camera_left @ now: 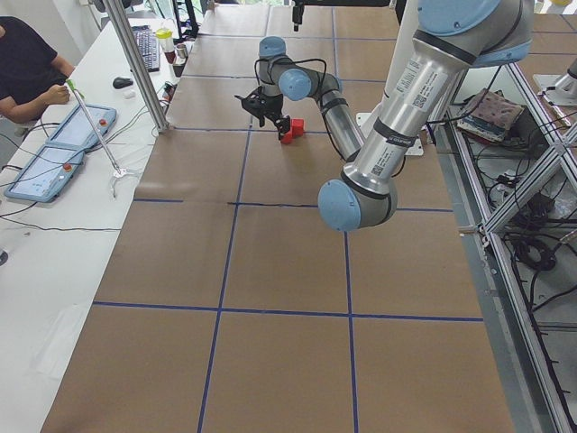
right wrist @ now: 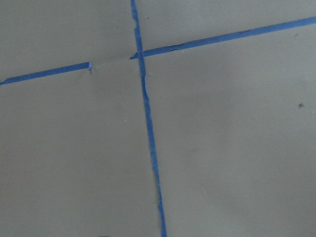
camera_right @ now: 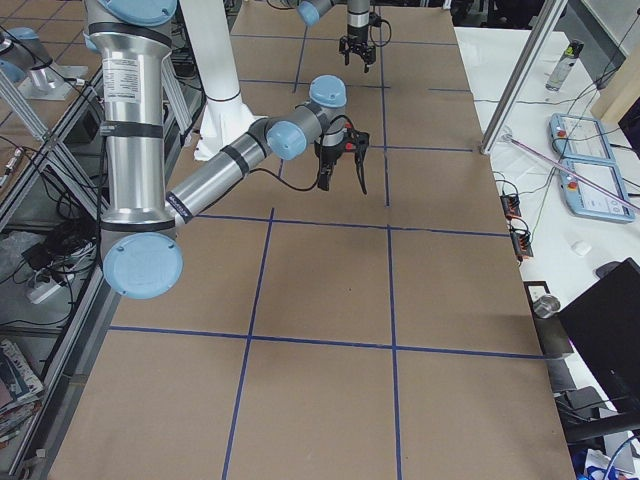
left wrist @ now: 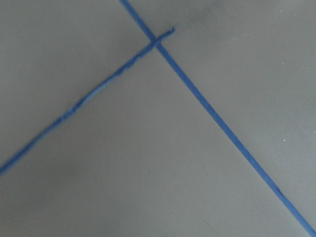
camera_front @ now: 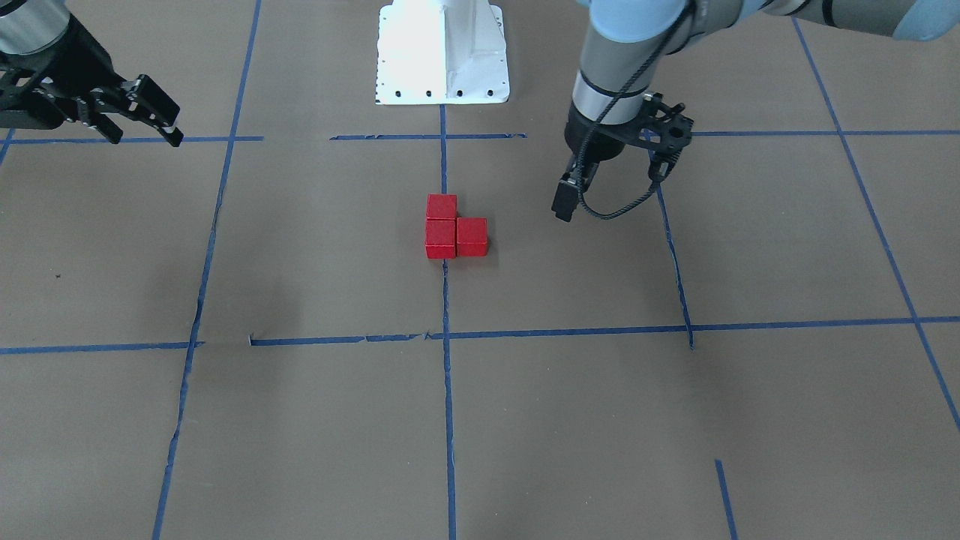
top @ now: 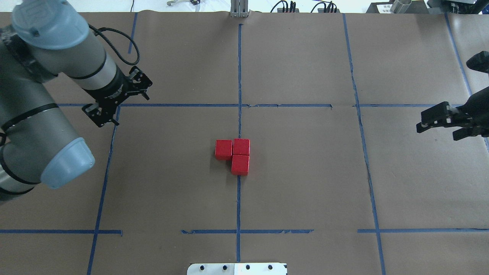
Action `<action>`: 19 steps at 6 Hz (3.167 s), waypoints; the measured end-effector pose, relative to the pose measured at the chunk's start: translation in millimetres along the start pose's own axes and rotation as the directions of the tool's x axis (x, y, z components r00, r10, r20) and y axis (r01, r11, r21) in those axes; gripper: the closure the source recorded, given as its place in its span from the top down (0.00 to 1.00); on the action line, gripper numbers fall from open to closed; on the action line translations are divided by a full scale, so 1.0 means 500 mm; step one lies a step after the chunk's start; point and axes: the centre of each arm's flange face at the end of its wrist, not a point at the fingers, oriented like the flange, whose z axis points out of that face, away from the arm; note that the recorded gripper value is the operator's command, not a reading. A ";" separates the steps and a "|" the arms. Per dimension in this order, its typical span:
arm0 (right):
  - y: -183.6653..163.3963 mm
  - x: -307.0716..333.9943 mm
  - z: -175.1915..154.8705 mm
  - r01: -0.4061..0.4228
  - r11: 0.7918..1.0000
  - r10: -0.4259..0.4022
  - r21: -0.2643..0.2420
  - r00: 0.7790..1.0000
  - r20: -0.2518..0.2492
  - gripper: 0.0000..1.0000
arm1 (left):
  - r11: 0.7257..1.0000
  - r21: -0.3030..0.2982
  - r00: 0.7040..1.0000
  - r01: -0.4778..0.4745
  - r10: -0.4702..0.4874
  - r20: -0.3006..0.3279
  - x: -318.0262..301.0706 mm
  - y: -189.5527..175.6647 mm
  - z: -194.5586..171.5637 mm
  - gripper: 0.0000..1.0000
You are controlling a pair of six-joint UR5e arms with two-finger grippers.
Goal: Form red blocks into L shape at center
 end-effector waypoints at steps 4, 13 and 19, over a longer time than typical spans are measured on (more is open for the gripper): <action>-0.095 0.330 -0.079 0.131 0.991 -0.130 0.007 0.988 -0.087 1.00 | 0.872 -0.012 0.870 -0.489 0.489 0.057 -0.261 -0.380 -0.055 1.00; -0.127 0.514 -0.053 0.139 0.989 -0.144 -0.054 0.985 -0.091 1.00 | 0.643 -0.031 0.644 -0.765 0.762 -0.074 -0.719 -0.689 -0.131 1.00; -0.123 0.512 -0.050 0.155 0.987 -0.158 -0.053 0.985 -0.065 1.00 | 0.685 -0.107 0.690 -0.720 0.724 -0.010 -0.842 -0.671 -0.066 1.00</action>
